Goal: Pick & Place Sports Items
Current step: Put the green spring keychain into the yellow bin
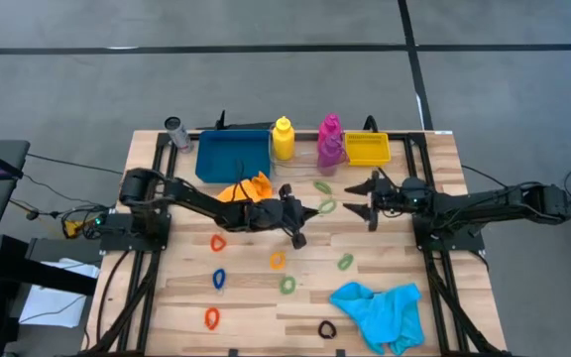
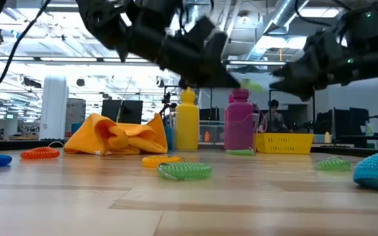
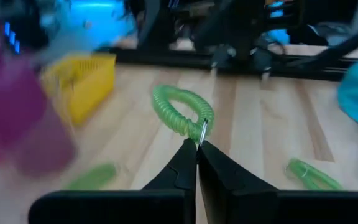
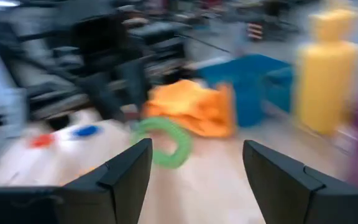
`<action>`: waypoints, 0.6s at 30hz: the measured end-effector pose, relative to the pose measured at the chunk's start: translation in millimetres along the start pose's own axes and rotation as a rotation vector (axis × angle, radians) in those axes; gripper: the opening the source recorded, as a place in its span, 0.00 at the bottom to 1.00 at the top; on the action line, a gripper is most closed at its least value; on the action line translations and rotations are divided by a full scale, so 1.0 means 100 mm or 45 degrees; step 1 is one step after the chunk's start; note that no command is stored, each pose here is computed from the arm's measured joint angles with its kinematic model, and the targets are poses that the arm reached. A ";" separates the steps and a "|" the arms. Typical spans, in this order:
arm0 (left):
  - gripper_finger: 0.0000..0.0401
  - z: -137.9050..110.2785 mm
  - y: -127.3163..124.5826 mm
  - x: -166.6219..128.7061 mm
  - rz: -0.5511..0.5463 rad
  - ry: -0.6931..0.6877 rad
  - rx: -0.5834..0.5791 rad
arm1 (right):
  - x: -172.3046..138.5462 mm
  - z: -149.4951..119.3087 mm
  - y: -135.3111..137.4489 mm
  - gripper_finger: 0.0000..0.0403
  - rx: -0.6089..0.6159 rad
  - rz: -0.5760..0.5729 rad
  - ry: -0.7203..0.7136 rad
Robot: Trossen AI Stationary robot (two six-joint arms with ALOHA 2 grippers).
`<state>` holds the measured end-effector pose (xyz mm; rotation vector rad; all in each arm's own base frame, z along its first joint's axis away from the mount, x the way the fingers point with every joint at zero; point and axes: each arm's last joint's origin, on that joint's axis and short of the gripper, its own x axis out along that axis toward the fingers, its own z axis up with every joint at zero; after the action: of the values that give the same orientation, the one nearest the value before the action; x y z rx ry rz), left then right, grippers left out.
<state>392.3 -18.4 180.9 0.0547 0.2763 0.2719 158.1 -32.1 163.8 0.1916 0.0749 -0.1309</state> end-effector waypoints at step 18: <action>0.00 0.24 0.05 -0.09 -0.229 -0.174 0.408 | 0.03 0.22 0.11 0.61 0.104 0.302 -0.110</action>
<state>389.4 -16.0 207.0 0.3619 0.1850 0.0422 164.4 -26.5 187.2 0.2747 -0.0393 0.0943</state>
